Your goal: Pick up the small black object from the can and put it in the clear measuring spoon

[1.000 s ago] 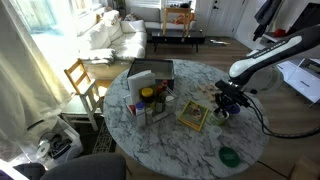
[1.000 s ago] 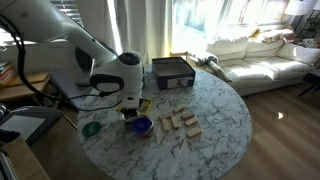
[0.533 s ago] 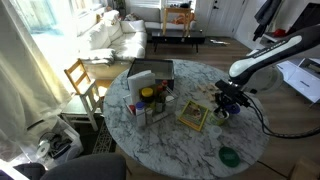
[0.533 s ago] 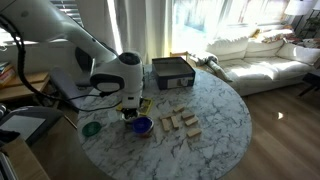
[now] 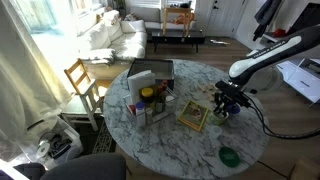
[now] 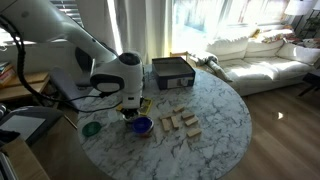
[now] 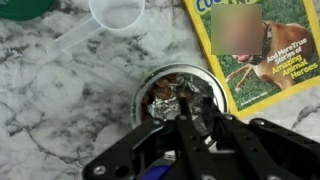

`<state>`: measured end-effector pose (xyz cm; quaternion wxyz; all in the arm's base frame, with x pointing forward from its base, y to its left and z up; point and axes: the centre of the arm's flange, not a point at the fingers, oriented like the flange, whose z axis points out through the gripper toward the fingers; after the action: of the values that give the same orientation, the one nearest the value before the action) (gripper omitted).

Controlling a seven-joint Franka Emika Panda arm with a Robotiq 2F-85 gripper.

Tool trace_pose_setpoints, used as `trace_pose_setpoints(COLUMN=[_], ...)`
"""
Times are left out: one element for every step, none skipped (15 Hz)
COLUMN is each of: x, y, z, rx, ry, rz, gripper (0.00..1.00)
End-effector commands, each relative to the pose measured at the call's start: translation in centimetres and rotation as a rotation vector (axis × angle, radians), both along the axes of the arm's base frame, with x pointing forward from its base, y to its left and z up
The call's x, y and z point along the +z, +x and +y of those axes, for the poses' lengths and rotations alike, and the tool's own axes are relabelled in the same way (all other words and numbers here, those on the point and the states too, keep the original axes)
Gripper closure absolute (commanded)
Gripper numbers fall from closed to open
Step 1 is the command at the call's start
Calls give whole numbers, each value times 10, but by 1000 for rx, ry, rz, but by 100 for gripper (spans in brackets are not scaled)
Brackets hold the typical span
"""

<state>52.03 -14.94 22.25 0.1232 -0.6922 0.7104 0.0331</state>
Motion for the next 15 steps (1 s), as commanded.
trace_pose_setpoints(x=[-8, -9, -10, -11, -12, -12, -12, -13, -13, -14, -14, -14, -15, -15, -15], y=[-2, -2, -2, -2, -2, -2, -2, -2, -2, -2, -2, -2, -2, -2, -1], z=[-1, -1, -1, 0, 0, 0, -1, -1, -1, -1, -1, 0, 0, 0, 0], rx=[25, 27, 30, 30, 31, 30, 30, 30, 30, 31, 31, 32, 33, 33, 34], ry=[-6, -6, -6, -6, -5, -4, -4, -4, -4, -3, -3, -3, -3, -3, -3], rz=[3, 4, 6, 8, 9, 9, 8, 8, 9, 9, 10, 10, 11, 10, 10], gripper=[45, 38, 31, 33, 43, 46, 55, 69, 74, 76, 77, 79, 75, 73, 72])
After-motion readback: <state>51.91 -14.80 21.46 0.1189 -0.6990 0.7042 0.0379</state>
